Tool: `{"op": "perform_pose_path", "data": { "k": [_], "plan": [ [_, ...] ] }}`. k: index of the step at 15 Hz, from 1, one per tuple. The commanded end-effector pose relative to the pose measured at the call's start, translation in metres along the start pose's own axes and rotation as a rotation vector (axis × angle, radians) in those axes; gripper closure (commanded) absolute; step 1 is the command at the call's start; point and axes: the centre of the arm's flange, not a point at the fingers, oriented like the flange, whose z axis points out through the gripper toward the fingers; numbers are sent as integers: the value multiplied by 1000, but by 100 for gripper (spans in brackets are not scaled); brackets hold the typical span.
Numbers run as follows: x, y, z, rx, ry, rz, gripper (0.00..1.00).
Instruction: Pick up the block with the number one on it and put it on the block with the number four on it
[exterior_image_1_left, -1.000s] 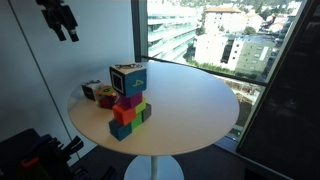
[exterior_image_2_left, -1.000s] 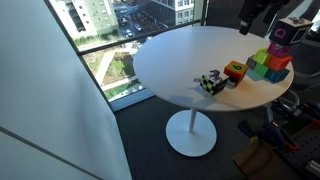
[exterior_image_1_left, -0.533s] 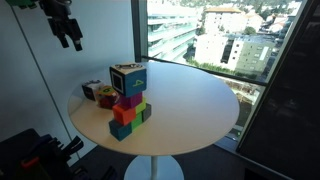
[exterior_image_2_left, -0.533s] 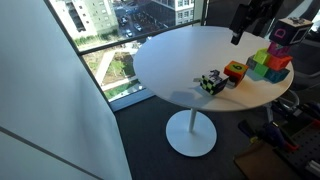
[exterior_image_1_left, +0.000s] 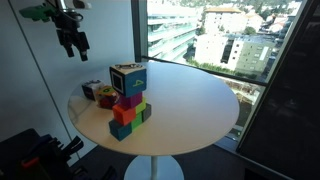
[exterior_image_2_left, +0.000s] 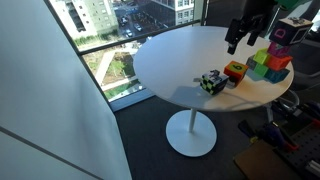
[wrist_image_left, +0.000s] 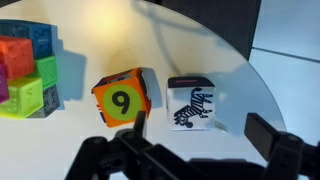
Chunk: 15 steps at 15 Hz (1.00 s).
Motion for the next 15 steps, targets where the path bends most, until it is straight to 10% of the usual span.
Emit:
{"op": "perform_pose_path", "data": {
  "k": [1,15],
  "plan": [
    [16,-2,5,24,4,-31,0],
    [17,-4,10,15,26,-29,0]
  ]
}}
